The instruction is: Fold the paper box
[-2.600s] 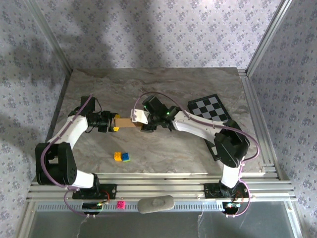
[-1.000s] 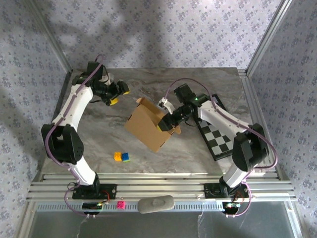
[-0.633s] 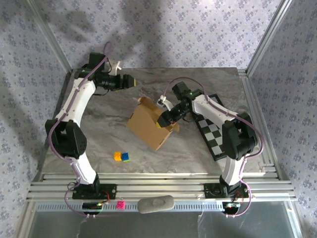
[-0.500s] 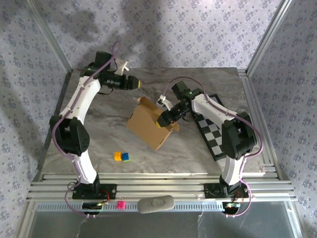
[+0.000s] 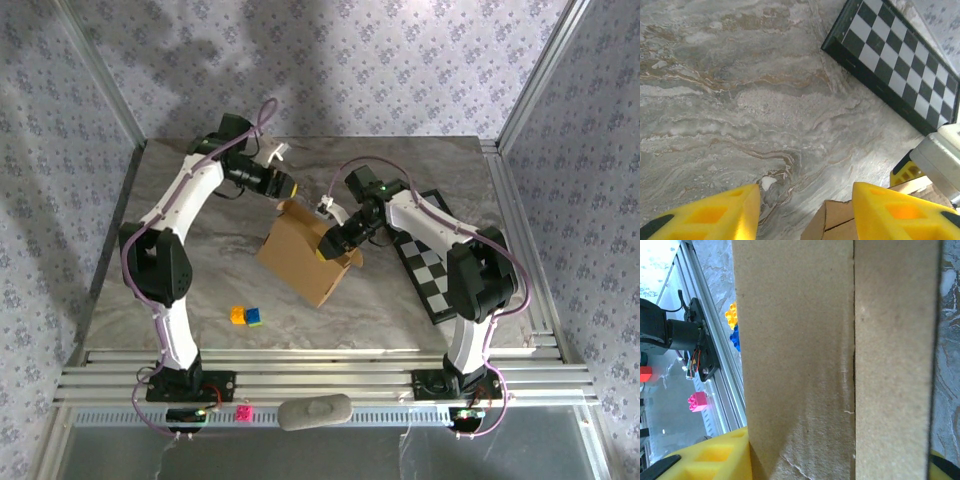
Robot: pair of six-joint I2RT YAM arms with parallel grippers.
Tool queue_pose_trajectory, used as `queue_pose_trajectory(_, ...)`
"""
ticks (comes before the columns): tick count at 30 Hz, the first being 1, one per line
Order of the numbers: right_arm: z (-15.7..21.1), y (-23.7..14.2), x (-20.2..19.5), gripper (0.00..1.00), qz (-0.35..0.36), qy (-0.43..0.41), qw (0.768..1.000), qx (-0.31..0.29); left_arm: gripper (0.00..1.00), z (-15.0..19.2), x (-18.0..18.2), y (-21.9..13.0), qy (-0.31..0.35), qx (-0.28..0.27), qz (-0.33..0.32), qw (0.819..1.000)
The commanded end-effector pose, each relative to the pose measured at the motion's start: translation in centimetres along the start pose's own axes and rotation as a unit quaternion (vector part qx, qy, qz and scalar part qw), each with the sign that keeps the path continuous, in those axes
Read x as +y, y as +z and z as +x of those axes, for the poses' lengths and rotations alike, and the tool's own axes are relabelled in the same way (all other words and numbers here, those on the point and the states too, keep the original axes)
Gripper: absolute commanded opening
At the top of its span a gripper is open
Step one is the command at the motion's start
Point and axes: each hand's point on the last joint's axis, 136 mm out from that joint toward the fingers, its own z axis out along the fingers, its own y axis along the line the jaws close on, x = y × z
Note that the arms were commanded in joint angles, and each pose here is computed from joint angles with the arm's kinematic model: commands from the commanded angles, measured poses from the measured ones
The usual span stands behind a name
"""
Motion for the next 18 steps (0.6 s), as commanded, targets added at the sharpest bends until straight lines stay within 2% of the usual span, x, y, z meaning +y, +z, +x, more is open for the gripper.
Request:
queue_pose_trajectory(1, 0.2, -0.1, 0.5, 0.44, -0.003, -0.006, 1.0, 0.008, 0.51, 1.2, -0.5, -0.9, 0.03, 0.016, -0.022, 0.999)
queue_pose_trajectory(5, 0.2, 0.1, 0.7, 0.44, -0.002, -0.012, 1.0, 0.013, 0.5, 1.7, -0.1, -1.1, 0.031, 0.022, -0.038, 0.999)
queue_pose_trajectory(13, 0.5, 0.0, 0.8, 0.43, 0.005, -0.016, 1.0, 0.016, 0.37, 2.2, -0.8, -1.8, 0.032, 0.023, -0.041, 0.998)
queue_pose_trajectory(18, 0.5, 0.1, 0.7, 0.43, 0.006, -0.016, 1.0, 0.016, 0.37, 2.0, -1.5, -2.6, 0.033, 0.013, -0.037, 0.999)
